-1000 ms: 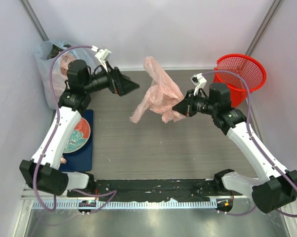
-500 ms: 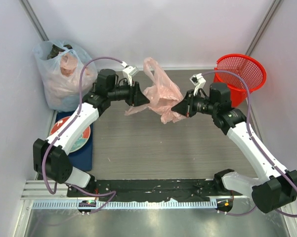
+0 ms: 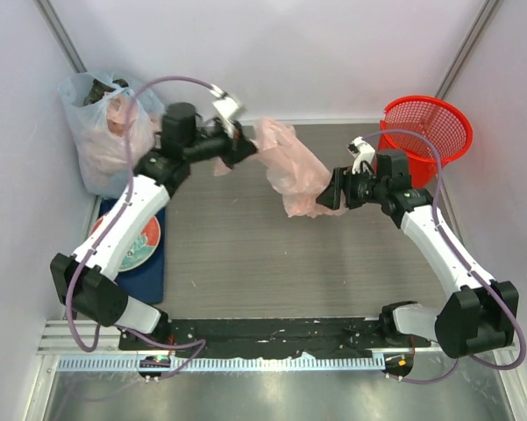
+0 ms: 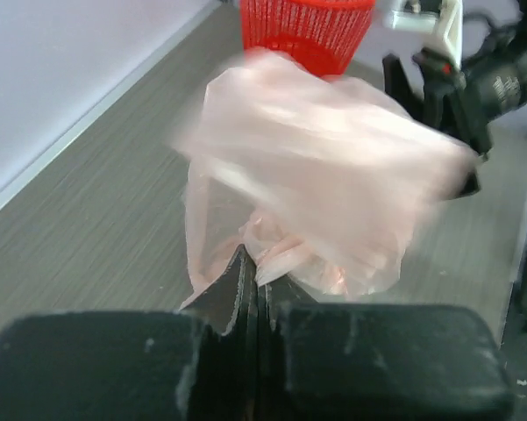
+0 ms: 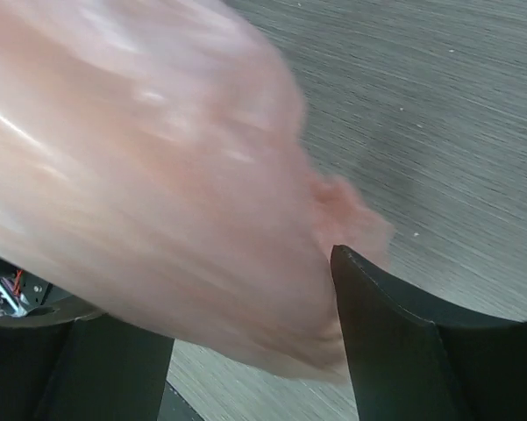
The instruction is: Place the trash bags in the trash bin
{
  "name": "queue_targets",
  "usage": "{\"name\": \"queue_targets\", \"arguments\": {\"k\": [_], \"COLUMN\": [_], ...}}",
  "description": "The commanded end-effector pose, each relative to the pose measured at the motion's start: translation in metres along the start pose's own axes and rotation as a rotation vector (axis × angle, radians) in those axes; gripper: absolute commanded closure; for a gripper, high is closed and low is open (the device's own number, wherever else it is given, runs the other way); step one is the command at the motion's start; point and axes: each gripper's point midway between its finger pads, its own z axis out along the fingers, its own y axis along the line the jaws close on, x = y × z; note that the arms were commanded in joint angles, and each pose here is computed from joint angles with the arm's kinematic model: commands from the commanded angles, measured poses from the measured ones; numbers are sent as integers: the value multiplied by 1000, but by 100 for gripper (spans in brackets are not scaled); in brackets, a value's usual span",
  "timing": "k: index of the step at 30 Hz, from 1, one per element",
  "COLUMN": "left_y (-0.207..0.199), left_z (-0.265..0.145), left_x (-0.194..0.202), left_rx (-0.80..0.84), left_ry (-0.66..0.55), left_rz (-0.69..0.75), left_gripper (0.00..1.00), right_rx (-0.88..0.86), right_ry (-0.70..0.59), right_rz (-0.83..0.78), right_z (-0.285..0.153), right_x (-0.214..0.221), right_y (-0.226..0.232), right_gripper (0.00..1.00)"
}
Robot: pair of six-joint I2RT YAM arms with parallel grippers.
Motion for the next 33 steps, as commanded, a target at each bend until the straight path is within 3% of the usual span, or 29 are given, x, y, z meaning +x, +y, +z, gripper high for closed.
{"name": "queue_targets", "arguments": {"k": [1,4,7,14,19,24,28,33], "left_y": [-7,-9,-17,-23,-31,-49,-59,-54], "left_z": [22,26,34,42,45,45,41,42], "left_x": [47,78,73,63,35,17,26,22], "left_rx": [-204,-284,-298,-255,-221,-132,-67,-99], "left_ry": [180,255,247,244,92,21,7,12], "left_rz": [340,410,419,407,518,626,679,664], "left_gripper": [100,100,100,100,100,100,100,100], "right_rx": [66,114,109,34,-27,-1,57,-53], "right_ry": [-21,12,46,-97,-168,-162,-111,-39], "right_rz": [-70,-30,38,-13,-15,-15,-210,-17], "right_z": [-25,-41,-50,-82,-84,-62,-56,-62], "right_x": [-25,-16,-7,-71,-99,-108,-100,-88], "right_y": [-10,-27,-29,11,32,19,-3,24], "right_gripper": [27,25,22,17,17,17,13,17]}}
